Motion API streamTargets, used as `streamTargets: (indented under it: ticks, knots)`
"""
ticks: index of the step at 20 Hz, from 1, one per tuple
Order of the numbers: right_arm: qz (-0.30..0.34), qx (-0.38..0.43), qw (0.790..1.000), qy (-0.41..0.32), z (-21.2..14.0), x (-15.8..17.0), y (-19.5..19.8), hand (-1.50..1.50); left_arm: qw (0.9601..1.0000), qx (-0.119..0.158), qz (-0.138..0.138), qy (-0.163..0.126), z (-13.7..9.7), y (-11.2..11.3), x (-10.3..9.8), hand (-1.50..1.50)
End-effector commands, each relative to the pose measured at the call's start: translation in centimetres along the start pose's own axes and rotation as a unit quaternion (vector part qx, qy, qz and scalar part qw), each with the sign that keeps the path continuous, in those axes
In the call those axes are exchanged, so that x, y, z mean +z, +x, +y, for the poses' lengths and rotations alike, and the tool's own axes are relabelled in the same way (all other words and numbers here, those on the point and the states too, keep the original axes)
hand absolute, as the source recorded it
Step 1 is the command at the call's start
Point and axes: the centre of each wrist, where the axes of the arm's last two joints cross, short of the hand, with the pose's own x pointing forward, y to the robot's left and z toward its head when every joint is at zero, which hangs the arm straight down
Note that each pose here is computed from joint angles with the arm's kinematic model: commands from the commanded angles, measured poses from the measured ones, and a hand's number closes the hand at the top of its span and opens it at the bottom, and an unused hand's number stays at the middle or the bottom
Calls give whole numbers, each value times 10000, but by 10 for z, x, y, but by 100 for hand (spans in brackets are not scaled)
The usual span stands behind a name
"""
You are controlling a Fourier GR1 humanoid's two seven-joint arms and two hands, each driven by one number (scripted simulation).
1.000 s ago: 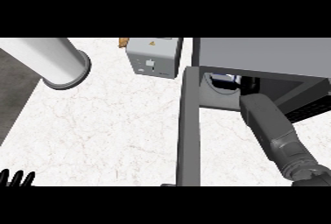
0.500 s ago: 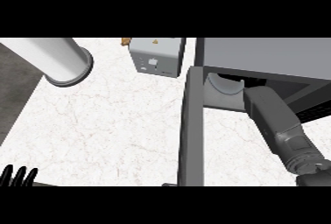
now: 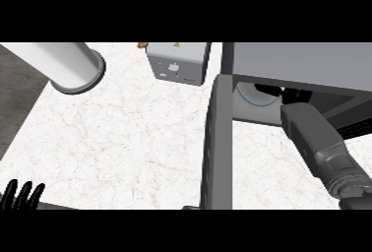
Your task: Pick up the milk, place it into the microwave and close the microwave
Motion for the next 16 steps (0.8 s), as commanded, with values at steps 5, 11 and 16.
streamTargets:
  ticks: [5, 11, 16]
  knots:
    - [666, 1949, 9776, -437, -24, 28, -59, -150, 9997, -75, -84, -196, 4, -1, -10, -150]
    - [-595, 933, 9894, 936, 13, 15, 8, -150, 9999, -56, 10, -108, 4, -8, -10, -150]
    - [-666, 635, 9875, 1276, 24, 17, 27, -150, 9996, -38, -27, -266, 0, -7, -18, -150]
